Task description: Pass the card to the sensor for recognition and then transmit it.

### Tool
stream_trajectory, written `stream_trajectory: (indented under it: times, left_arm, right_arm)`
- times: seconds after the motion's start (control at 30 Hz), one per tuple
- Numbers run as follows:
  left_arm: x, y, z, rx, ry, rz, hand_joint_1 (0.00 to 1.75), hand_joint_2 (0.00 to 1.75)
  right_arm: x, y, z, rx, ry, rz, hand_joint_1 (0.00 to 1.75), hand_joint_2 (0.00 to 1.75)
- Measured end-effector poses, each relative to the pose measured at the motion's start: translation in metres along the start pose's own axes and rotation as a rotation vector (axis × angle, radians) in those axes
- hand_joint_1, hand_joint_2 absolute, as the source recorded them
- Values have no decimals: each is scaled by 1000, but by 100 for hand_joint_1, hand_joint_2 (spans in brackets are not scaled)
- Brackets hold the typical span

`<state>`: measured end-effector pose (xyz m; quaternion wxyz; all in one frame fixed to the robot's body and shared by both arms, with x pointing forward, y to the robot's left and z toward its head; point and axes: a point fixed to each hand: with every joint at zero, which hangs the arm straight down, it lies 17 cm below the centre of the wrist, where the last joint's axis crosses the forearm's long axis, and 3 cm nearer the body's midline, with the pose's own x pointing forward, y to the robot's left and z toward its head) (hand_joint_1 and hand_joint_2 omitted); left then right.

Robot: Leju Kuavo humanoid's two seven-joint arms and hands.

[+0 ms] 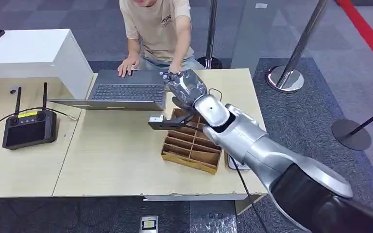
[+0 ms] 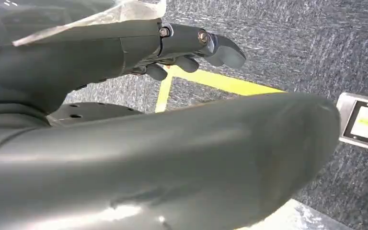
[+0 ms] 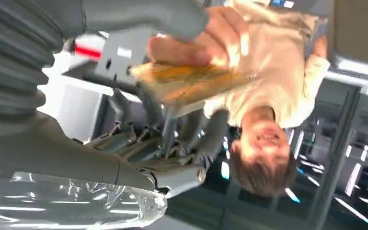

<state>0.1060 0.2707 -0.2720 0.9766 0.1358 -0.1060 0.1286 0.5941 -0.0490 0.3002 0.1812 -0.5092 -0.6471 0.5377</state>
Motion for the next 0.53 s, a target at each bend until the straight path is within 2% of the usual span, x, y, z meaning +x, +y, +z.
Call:
stream_trajectory:
  times: [0.17,0.3,0.43,0.53]
  left_arm:
    - [-1,2,0,8,4,1,0,0]
    - [-5,4,0,18,20,16,0,0]
    - [-9,7,-1,32,33,31,0,0]
    - [-12,9,-1,39,45,39,0,0]
  right_arm:
    - [-20,-7,-1,-29,71,-91,0,0]
    - [-47,-33,1,-133,157,-192,0,0]
    - [-82,-58,24,-255,285,-404,0,0]
    - [-105,-65,54,-316,336,-486,0,0]
